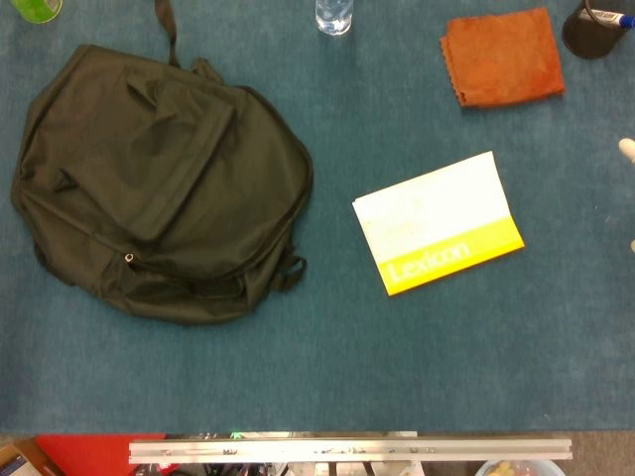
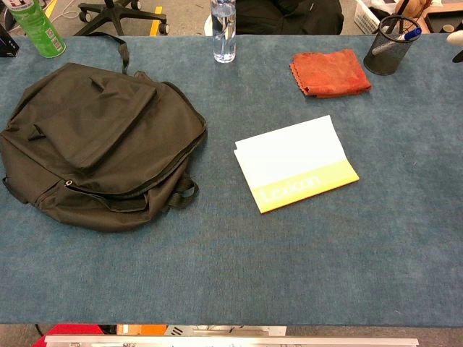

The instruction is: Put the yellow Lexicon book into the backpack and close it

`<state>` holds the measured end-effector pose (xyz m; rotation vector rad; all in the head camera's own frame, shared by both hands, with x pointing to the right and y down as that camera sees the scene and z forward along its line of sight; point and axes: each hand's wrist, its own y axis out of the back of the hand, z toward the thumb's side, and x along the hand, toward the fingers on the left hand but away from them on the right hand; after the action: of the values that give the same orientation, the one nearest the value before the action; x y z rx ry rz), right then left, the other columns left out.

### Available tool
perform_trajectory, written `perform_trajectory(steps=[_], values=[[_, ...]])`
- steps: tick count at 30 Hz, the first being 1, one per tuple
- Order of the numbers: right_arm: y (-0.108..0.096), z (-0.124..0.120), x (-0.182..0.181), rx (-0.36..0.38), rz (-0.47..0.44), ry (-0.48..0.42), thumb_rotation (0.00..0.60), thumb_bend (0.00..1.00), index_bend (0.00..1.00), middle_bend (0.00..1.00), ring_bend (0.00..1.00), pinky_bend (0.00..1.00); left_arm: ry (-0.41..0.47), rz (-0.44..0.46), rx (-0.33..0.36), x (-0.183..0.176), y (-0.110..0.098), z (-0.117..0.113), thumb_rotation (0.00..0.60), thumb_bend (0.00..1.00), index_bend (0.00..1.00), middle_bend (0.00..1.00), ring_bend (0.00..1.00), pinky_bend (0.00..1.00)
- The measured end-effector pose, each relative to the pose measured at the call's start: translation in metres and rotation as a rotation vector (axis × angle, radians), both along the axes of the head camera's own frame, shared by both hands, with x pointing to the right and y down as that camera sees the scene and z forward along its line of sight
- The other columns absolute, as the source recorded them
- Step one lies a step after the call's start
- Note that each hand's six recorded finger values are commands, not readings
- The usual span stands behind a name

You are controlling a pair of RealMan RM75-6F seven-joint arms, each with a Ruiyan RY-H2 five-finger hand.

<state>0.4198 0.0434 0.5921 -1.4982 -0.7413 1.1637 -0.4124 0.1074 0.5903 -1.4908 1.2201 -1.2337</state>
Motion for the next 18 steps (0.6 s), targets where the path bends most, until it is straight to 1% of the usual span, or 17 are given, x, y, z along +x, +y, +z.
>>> perform_trajectory(steps=[5,11,14,18], values=[[0.001,0.005,-0.004,-0.029,-0.021,0.007,0.6,0.11,0.11,0.26,0.13,0.26,-0.004,-0.003,-0.006,-0.001,0.001,0.001,0.6,0.23,0.15,0.09,0.05,0.07],[0.003,0.019,-0.021,-0.096,-0.097,0.019,0.6,0.11,0.11,0.26,0.13,0.26,0.002,-0.002,-0.001,0.0,0.003,-0.001,0.6,0.23,0.15,0.09,0.05,0.07],[0.004,0.031,-0.032,-0.146,-0.137,0.027,0.6,0.1,0.11,0.26,0.13,0.26,0.004,0.003,0.0,0.001,0.004,-0.001,0.6,0.23,0.15,0.09,0.05,0.07],[0.005,0.053,-0.048,-0.228,-0.192,0.046,0.6,0.1,0.1,0.26,0.13,0.26,0.004,0.008,0.0,0.001,0.005,-0.003,0.6,0.23,0.15,0.09,0.05,0.07]])
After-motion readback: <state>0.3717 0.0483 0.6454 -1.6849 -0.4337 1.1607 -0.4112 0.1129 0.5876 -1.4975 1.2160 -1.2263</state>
